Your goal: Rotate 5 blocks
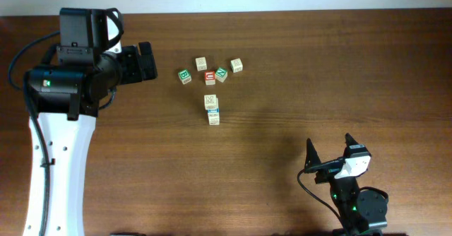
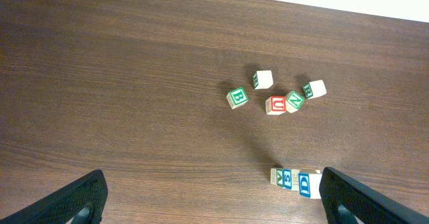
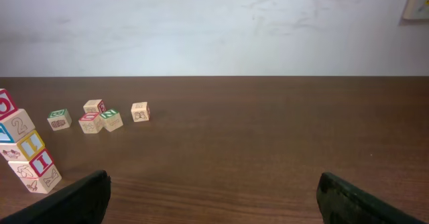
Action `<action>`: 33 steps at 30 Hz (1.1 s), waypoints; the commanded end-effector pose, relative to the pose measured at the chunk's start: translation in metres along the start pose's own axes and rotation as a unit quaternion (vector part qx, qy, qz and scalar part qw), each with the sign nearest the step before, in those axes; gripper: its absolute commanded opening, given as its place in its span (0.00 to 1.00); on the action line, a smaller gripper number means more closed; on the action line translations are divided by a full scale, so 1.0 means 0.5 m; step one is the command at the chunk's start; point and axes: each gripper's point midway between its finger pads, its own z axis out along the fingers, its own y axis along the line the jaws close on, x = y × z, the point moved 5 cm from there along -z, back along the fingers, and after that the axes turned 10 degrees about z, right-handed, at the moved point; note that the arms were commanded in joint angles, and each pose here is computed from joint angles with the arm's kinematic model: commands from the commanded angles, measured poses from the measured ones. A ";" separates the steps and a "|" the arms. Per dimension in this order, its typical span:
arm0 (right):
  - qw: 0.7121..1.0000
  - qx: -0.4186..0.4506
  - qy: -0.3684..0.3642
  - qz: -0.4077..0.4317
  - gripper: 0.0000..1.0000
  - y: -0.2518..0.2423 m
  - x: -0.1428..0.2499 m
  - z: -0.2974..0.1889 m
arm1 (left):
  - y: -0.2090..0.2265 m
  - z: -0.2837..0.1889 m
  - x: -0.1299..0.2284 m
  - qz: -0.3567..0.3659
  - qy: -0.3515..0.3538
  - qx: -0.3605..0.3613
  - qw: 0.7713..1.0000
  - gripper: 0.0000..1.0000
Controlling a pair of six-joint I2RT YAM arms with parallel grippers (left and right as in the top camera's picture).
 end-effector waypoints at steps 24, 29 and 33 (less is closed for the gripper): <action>1.000 0.008 -0.001 -0.004 0.98 -0.005 0.004 0.000 | -0.002 0.006 0.040 0.153 -0.108 -0.007 0.982 0.99; 1.000 0.008 -0.001 -0.004 0.98 -0.005 0.004 0.000 | -0.001 0.037 0.133 0.180 -0.200 -0.026 0.963 0.99; 1.000 0.008 -0.001 -0.004 0.98 -0.005 0.004 0.000 | 0.001 0.051 0.211 0.183 -0.258 -0.037 0.948 0.99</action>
